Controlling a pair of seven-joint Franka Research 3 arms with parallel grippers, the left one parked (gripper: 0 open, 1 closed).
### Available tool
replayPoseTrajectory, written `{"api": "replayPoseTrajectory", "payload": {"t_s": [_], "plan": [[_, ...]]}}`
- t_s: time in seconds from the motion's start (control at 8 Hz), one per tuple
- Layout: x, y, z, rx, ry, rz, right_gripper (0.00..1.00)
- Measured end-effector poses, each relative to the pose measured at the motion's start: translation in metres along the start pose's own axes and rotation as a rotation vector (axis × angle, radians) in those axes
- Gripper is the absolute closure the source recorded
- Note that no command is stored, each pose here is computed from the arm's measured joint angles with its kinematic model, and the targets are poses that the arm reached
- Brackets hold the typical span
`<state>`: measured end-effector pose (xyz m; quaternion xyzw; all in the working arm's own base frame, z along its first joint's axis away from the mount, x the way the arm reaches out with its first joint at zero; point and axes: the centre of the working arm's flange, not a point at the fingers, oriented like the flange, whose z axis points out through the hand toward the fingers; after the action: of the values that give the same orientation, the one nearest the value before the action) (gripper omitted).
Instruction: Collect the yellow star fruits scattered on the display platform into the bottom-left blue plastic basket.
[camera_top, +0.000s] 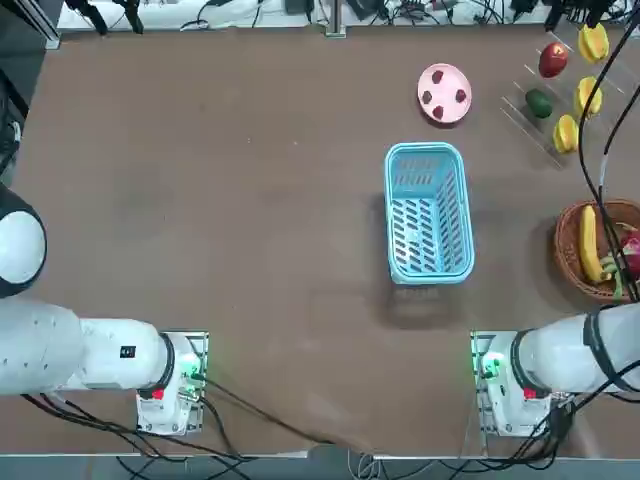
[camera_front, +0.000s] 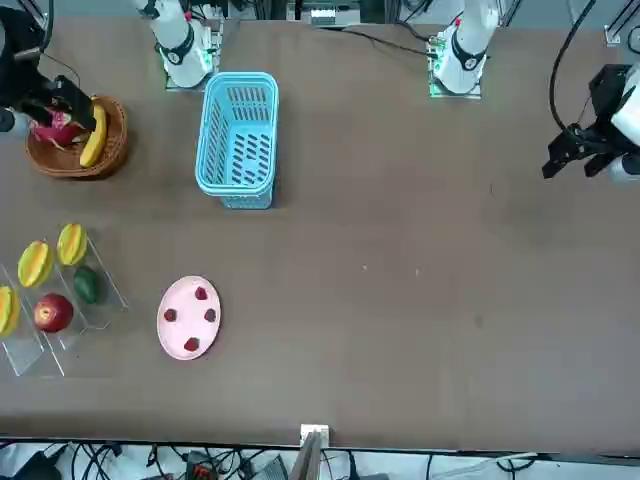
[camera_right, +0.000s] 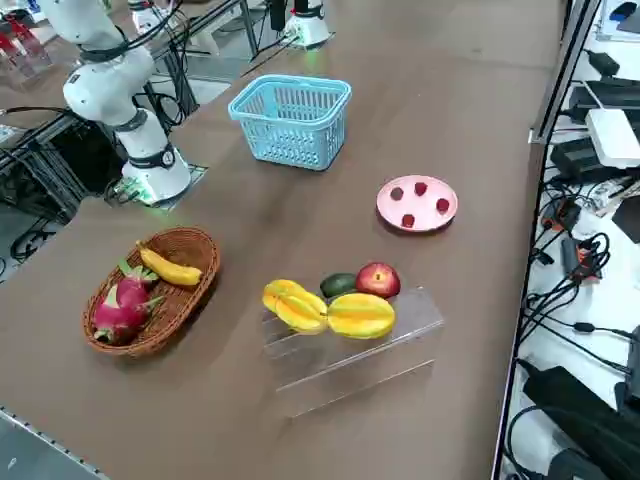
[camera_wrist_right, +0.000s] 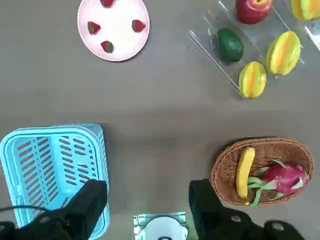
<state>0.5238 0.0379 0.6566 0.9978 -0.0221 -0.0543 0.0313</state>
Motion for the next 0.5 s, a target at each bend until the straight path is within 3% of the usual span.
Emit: {"api": "replayPoseTrajectory", "payload": {"t_s": [0.5], "plan": [[0.0031,-0.0001,0.0052,-0.002,-0.012,0.001,0.00]]}}
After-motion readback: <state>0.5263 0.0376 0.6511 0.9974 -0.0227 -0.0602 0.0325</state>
